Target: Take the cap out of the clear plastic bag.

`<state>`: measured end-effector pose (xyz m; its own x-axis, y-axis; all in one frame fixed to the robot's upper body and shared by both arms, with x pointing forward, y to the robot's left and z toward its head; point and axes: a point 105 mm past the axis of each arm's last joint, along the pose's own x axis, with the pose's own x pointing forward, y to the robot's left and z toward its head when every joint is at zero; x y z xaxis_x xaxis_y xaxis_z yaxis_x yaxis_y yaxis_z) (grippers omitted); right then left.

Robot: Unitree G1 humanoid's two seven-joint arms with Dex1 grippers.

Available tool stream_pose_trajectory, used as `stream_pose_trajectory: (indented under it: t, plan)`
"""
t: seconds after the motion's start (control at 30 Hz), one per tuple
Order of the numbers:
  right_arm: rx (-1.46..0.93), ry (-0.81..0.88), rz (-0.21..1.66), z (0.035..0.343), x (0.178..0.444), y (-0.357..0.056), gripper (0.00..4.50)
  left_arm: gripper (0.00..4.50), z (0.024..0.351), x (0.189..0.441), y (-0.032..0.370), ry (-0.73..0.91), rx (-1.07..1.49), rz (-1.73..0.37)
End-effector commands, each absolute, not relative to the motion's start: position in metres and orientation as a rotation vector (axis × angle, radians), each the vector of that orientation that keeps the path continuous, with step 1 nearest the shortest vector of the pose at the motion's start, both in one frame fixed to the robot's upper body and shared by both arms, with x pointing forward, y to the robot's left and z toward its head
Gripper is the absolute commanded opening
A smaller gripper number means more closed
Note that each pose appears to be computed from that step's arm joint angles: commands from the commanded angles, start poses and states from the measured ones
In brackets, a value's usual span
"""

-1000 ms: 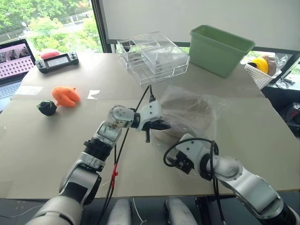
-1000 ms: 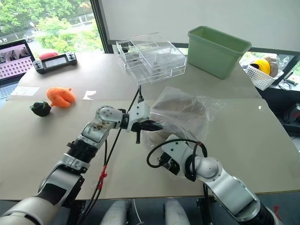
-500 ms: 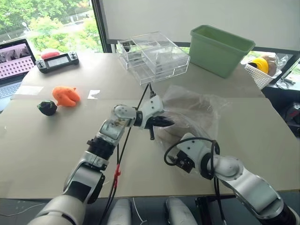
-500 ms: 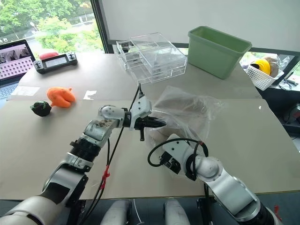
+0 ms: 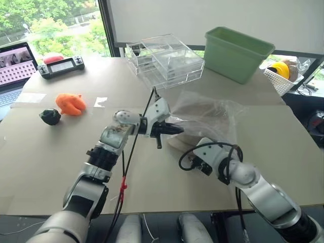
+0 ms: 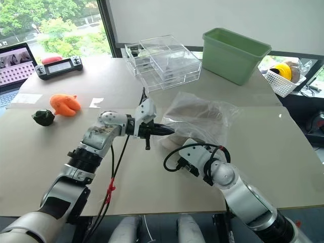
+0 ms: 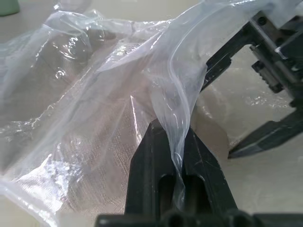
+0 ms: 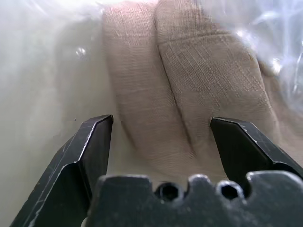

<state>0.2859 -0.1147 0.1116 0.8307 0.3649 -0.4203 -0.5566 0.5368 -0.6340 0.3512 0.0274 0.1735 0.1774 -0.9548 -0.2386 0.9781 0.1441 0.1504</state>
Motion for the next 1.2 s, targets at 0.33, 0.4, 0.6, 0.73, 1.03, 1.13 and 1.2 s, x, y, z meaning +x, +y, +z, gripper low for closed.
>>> stream_pose_trajectory:
  t: [0.33, 0.4, 0.6, 0.73, 1.03, 1.13, 1.2]
  plan:
    - [-1.044, 0.123, 0.345, 0.101, 0.315, -0.126, 3.29, 0.0, 0.201, 0.312, 0.023, 0.036, 0.153, -1.554]
    - [-1.04, 0.099, 0.328, 0.106, 0.317, -0.126, 2.54, 0.0, 0.197, 0.314, 0.024, 0.047, 0.167, -1.54]
    - [-1.004, 0.015, 0.296, 0.125, 0.321, -0.12, 0.56, 0.0, 0.192, 0.315, 0.024, 0.061, 0.184, -1.53]
    - [-0.919, -0.041, 0.369, 0.135, 0.317, -0.104, 0.04, 0.0, 0.187, 0.318, 0.022, 0.073, 0.212, -1.512]
    - [-0.792, -0.114, 0.595, 0.15, 0.284, -0.075, 0.04, 0.0, 0.15, 0.327, 0.031, 0.168, 0.4, -1.473]
    - [-0.742, -0.113, 0.596, 0.151, 0.279, -0.076, 0.04, 0.0, 0.143, 0.328, 0.032, 0.181, 0.434, -1.465]
    - [-0.72, -0.096, 0.566, 0.146, 0.278, -0.082, 0.04, 0.0, 0.141, 0.327, 0.032, 0.186, 0.429, -1.472]
